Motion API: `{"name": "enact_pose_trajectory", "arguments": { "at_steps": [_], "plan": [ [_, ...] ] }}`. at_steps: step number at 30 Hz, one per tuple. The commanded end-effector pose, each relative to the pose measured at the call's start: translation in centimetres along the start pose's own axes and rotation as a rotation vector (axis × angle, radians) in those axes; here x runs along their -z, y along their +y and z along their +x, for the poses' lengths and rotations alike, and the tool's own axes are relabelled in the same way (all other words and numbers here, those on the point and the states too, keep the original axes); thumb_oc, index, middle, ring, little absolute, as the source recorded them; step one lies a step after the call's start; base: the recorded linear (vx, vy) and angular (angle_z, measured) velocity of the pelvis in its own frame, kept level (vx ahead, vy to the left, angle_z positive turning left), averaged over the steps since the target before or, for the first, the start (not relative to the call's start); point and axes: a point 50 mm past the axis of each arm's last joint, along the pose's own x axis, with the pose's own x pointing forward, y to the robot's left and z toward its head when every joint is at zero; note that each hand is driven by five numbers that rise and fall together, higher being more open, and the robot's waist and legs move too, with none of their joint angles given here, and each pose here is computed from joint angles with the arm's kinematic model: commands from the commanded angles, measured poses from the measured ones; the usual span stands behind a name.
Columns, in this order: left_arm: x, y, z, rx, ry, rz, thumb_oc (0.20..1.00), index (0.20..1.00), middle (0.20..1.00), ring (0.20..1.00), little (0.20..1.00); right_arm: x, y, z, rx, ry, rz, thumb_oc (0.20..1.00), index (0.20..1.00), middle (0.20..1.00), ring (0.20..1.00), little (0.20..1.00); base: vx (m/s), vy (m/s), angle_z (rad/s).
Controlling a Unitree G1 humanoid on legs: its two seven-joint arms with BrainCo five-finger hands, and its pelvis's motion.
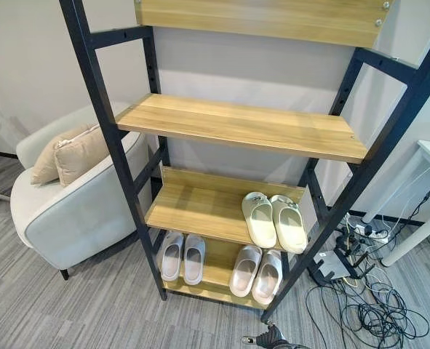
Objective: Arrange the slippers neatly on the shoe rack.
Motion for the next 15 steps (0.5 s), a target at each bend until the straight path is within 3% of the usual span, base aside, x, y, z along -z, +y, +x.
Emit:
{"name": "enact_pose_trajectory", "arguments": {
  "at_steps": [1, 4, 5, 9, 15],
  "plan": [
    [-0.1, 0.5, 0.3, 0.003, 0.019, -0.055, 1.000, 1.000, 1.000, 1.000, 1.000, 0.6, -9.4, -2.0, 0.003, -0.079, 0.035, 1.000, 1.000, 1.000, 1.000, 1.000, -0.03, -0.024, -0.05],
    [0.1, -0.3, -0.1, 0.026, 0.013, -0.068, 1.000, 1.000, 1.000, 1.000, 1.000, 0.2, -10.8, -2.9, -0.015, -0.134, 0.057, 1.000, 1.000, 1.000, 1.000, 1.000, 0.00, 0.011, -0.10],
    [0.5, -0.4, -0.1, 0.028, 0.040, -0.083, 1.000, 1.000, 1.000, 1.000, 1.000, -5.0, -11.8, -3.7, -0.042, -0.299, 0.037, 1.000, 1.000, 1.000, 1.000, 1.000, 0.03, 0.000, -0.06],
    [1.1, -0.1, 0.1, 0.035, 0.091, -0.083, 1.000, 1.000, 1.000, 1.000, 1.000, -7.7, -12.0, -9.1, -0.144, -0.353, 0.008, 1.000, 1.000, 1.000, 1.000, 1.000, 0.05, -0.013, -0.06],
    [1.7, -1.0, -0.3, 0.044, 0.091, -0.037, 1.000, 1.000, 1.000, 1.000, 1.000, -5.2, -10.0, -11.8, -0.238, -0.269, 0.140, 1.000, 1.000, 1.000, 1.000, 1.000, 0.02, 0.000, 0.06]
  ]
}}
